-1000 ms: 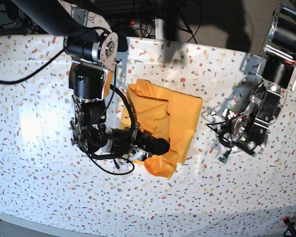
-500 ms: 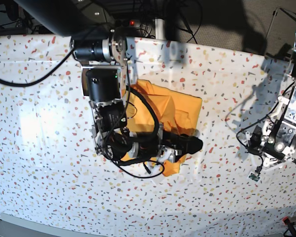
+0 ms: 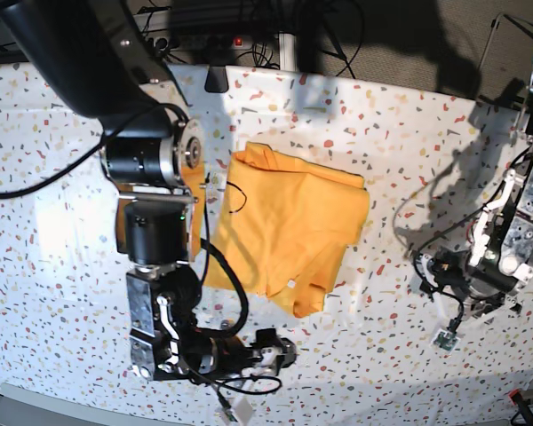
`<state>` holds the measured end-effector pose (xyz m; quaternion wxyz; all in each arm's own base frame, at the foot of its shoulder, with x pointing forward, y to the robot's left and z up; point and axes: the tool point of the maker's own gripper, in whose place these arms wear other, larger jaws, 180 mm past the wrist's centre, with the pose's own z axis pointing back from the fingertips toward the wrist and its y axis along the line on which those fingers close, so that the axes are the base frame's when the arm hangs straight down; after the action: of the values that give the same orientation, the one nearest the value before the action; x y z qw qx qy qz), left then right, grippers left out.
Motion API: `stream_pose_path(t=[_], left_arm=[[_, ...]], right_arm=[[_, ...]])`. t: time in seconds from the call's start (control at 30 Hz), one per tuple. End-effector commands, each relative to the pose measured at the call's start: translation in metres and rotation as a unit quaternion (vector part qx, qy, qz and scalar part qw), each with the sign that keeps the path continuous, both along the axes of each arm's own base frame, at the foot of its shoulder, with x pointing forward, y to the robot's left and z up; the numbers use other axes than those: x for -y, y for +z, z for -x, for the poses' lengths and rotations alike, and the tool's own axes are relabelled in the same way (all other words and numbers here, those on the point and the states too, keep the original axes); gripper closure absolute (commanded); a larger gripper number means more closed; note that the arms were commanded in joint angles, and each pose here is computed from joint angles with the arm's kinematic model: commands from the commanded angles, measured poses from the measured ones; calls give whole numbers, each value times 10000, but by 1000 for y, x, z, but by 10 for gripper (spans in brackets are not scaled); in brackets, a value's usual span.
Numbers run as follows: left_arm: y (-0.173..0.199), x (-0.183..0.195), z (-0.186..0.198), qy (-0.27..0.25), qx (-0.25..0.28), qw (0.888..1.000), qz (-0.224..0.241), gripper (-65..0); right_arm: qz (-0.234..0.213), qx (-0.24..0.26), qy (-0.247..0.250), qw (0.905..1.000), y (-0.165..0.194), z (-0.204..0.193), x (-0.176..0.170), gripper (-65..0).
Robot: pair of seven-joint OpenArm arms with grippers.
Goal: Fold the T-shirt properly
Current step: 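Press and square the bundle sides with both grippers toward each other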
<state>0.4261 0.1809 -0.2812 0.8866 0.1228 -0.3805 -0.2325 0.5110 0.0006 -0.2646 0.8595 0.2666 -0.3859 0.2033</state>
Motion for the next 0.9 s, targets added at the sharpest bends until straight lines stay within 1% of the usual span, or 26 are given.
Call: stream_pose_path(t=[0.0, 0.07, 0.13, 0.2, 0.27, 0.33, 0.47, 0.5, 0.57, 0.6, 0.63, 0.8, 0.87], left_arm=[[29, 3, -10, -84, 433, 9990, 2, -296], [39, 18, -6, -287, 585, 9978, 123, -296], [38, 41, 2, -555, 576, 9960, 406, -296], [23, 72, 14, -882, 320, 9922, 823, -296], [6, 105, 30, -1172, 11, 9848, 1284, -296], [-3, 141, 47, -1459, -243, 9730, 1771, -296], [-9, 211, 80, -1969, -555, 9404, 2717, -296], [-9, 225, 87, -2054, -582, 9330, 2898, -296], [-10, 242, 98, -2136, -595, 9226, 3158, -296], [-13, 245, 101, -2147, -594, 9211, 3192, -296], [-17, 244, 103, -2118, -579, 9225, 3175, -296], [-37, 232, 105, -1916, -217, 9367, 2921, -296], [-53, 227, 106, -1819, -273, 9423, 2796, -296]], right_arm=[[-53, 333, -59, 9994, 25, -13, 6, -269], [28, 275, -201, 9994, 13, -11, 24, -269], [142, 374, -450, 9982, -1, -12, 48, -269], [355, 452, -672, 9961, -19, -10, 73, -269], [362, 470, -814, 9949, -35, -4, 88, -269], [359, 528, -890, 9940, -45, 1, 92, -269], [451, 542, -915, 9933, -62, 9, 93, -269], [458, 537, -918, 9933, -65, 10, 93, -269], [455, 509, -918, 9934, -67, 12, 93, -269], [456, 500, -917, 9935, -68, 13, 93, -269], [443, 499, -919, 9935, -68, 13, 93, -269], [498, 387, -832, 9945, -80, 21, 89, -269], [615, 279, -699, 9953, -88, 27, 84, -269]])
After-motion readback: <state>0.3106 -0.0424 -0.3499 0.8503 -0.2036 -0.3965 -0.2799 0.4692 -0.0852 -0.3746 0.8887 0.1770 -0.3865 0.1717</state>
